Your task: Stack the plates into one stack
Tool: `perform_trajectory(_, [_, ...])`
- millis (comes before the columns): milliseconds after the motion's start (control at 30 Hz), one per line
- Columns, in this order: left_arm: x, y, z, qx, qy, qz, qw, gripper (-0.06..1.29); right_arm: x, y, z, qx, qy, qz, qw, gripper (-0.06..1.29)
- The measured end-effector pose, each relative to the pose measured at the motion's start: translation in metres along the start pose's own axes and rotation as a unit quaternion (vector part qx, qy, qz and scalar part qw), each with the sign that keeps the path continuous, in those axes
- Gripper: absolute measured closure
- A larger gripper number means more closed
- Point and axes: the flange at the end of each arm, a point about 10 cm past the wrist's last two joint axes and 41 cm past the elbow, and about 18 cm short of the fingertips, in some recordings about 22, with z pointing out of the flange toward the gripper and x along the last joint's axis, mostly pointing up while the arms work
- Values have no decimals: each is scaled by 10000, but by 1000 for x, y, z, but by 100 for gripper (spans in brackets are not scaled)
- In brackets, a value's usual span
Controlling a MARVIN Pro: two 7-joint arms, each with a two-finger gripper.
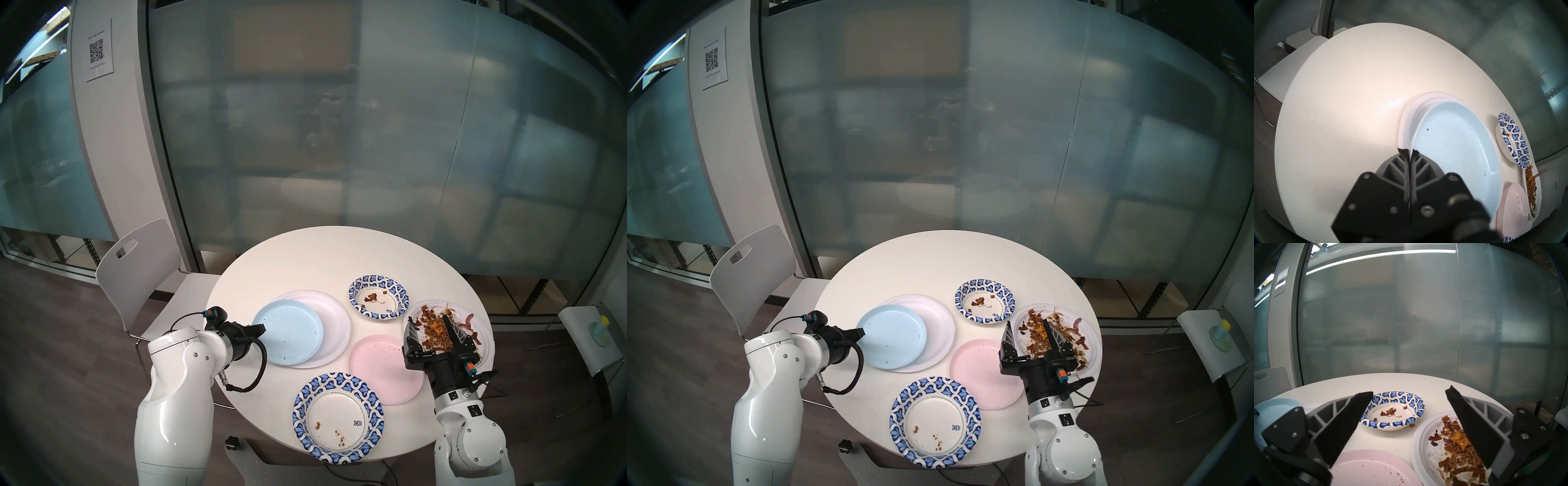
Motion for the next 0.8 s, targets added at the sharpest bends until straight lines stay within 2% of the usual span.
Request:
perform_trajectory(467, [3,21,12,127,-133,62,9998,124,0,0,0,0,-1,0,10000,1])
perform_trajectory(600, [-2,27,15,185,-162,276,9993,124,0,0,0,0,0,0,10000,1])
perform_trajectory(800, [-5,34,17,186,-47,512,9985,123,0,0,0,0,0,0,10000,1])
